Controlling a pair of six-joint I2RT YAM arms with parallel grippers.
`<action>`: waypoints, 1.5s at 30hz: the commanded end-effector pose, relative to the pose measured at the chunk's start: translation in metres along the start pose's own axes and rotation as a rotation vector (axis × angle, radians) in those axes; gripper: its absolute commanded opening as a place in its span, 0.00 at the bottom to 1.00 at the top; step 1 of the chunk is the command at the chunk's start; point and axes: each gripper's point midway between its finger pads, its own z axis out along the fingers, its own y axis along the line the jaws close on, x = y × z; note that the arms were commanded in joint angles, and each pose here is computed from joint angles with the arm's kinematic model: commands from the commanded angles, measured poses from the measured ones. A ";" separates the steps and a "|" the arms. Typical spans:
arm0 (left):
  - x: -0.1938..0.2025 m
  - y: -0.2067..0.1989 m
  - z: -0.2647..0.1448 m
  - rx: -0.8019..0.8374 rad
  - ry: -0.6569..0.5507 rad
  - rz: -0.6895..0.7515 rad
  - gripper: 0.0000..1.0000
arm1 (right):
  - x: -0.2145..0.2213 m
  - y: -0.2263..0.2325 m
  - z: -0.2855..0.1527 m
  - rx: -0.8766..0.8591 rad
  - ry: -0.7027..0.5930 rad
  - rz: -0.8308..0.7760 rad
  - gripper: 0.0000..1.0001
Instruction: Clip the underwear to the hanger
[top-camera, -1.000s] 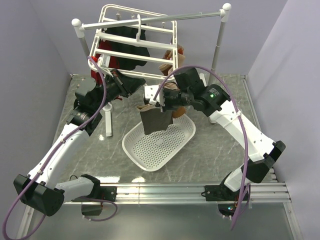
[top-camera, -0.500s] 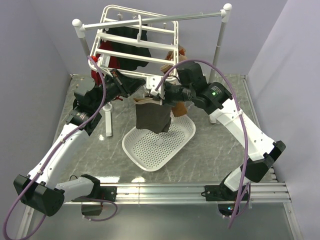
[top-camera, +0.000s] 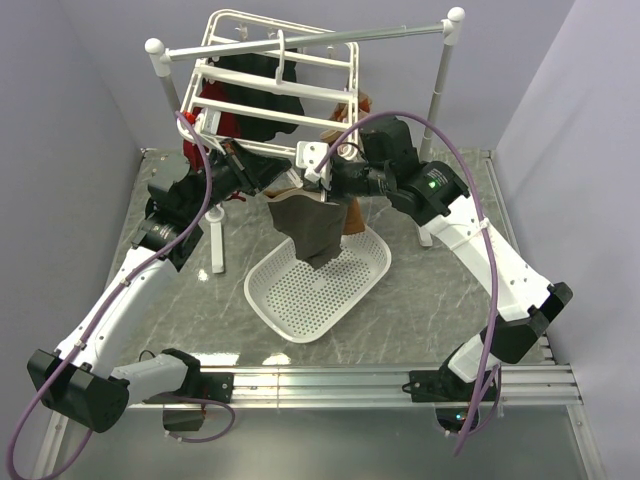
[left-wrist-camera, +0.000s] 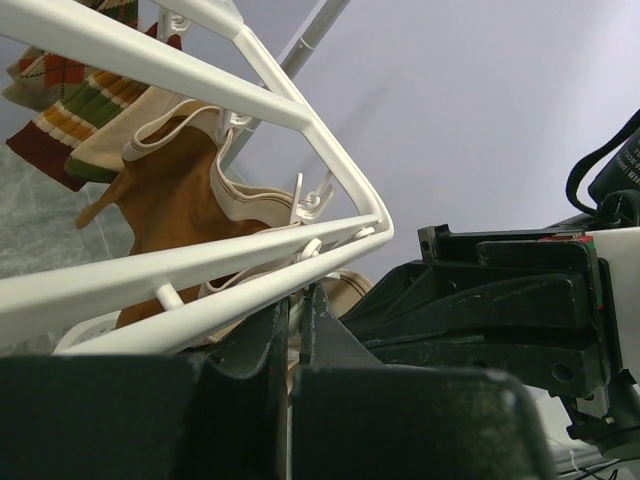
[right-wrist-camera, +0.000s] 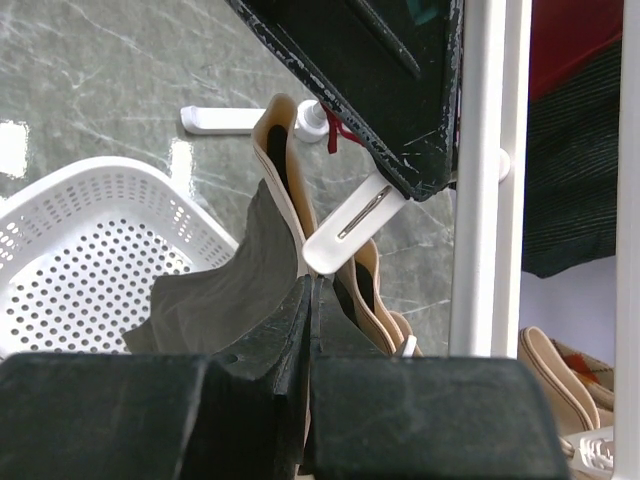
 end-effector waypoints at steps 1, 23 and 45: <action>0.017 -0.004 -0.003 0.040 0.075 0.003 0.00 | -0.025 -0.013 -0.011 0.045 -0.077 -0.032 0.00; 0.035 -0.001 -0.006 0.115 0.140 0.129 0.00 | -0.027 -0.019 -0.011 0.044 -0.102 -0.006 0.00; 0.042 0.009 -0.005 0.121 0.156 0.212 0.00 | -0.043 -0.022 -0.013 0.033 -0.154 0.022 0.00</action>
